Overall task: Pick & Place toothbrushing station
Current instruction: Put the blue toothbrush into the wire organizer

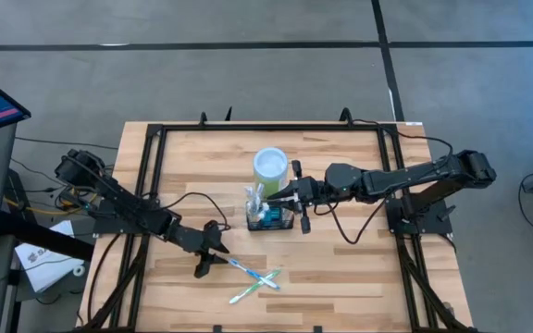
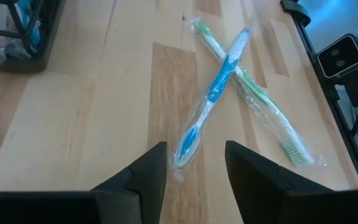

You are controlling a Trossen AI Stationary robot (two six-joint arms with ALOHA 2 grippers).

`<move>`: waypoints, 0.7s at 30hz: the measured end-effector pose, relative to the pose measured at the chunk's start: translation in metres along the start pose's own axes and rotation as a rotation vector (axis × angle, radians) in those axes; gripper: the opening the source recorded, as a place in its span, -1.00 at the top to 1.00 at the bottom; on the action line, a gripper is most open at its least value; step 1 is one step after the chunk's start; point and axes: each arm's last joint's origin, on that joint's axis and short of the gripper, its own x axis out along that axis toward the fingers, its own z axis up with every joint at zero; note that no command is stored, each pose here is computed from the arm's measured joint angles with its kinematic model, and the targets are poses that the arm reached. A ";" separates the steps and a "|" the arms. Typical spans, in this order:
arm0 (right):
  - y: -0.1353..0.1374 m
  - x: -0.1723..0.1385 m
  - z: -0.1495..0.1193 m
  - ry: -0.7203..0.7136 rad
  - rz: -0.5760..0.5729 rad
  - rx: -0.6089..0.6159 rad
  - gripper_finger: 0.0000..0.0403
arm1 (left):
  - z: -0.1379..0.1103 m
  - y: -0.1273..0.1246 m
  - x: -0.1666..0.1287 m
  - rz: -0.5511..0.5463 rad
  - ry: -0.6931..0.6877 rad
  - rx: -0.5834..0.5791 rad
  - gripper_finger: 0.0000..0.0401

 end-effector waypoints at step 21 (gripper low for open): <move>0.000 0.000 0.000 0.000 0.000 0.000 0.76 | -0.009 0.002 0.009 0.019 0.046 -0.018 0.12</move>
